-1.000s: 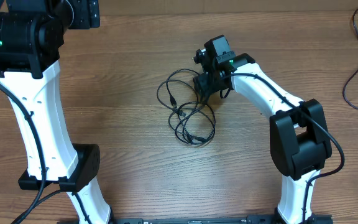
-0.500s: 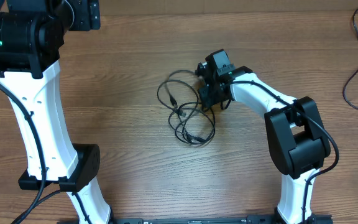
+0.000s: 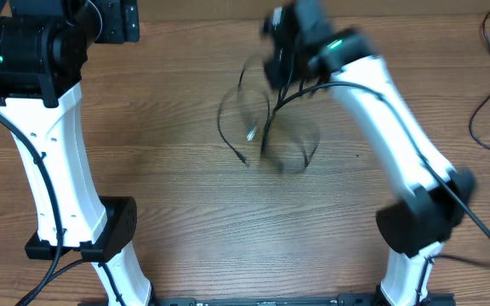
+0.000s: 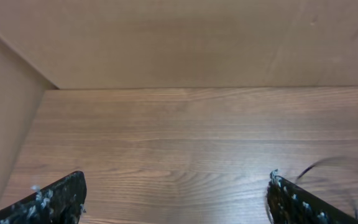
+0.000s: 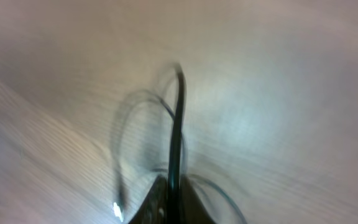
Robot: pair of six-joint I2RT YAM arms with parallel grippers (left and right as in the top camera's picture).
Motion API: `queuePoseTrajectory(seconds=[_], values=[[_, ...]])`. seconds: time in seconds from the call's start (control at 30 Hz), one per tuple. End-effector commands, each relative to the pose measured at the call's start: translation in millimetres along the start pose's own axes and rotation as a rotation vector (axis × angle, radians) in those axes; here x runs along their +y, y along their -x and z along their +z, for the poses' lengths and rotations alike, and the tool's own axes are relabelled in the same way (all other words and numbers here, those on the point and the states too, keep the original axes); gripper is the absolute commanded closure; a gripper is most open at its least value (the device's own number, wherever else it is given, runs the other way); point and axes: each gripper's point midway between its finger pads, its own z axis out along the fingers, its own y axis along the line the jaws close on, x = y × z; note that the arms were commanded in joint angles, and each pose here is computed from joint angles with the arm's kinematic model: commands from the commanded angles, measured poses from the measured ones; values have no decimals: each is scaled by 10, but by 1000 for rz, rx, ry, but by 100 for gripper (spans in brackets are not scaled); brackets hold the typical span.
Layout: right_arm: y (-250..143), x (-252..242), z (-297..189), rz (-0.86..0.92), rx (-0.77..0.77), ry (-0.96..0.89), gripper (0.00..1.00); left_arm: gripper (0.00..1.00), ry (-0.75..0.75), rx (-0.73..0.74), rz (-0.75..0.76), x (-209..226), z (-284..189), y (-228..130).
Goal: Untangle cables
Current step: 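Lift and pull the grasped cable out to the right with the right gripper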
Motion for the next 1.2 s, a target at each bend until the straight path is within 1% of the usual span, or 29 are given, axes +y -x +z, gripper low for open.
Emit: queuePoseTrajectory(seconds=[0.0,0.1,0.17,0.23,0.3,0.47,0.53,0.6,0.7,0.8,0.9,1.0,1.07,1.17], values=[[831,201,-1815,-24,-425,-29,96,8,-45,8,5,-92,74,-1],[1006,277,-2591,-43,-610,-49,96,7,-45,15,6,-97,104,-14],[1031,281,-2908,-44,-686,-73,96,6,-44,17,7,-98,114,-16],[1013,269,-3055,-41,-714,-90,96,6,-44,18,7,-99,119,-19],[968,239,-2979,-35,-681,-95,96,5,-44,19,7,-99,119,-20],[866,-37,-2356,15,-507,-134,96,5,-44,34,10,-98,118,-56],[857,-53,-2276,22,-488,-133,96,5,-44,37,10,-98,119,-65],[901,-42,-2350,18,-518,-133,96,5,-44,37,10,-97,118,-65],[1025,-4,-2675,6,-629,-139,96,4,-44,37,10,-98,118,-63],[1120,3,-3141,-1,-767,-157,96,4,-44,37,10,-97,118,-65],[1133,-36,-3634,3,-895,-195,96,4,-44,37,10,-98,118,-64],[1065,-108,-4109,4,-1001,-245,96,4,-44,38,10,-98,121,-66],[970,-233,-4454,22,-1070,-312,96,4,-44,37,10,-98,120,-65],[798,-563,-4807,85,-1120,-470,96,4,-44,37,10,-98,120,-65]])
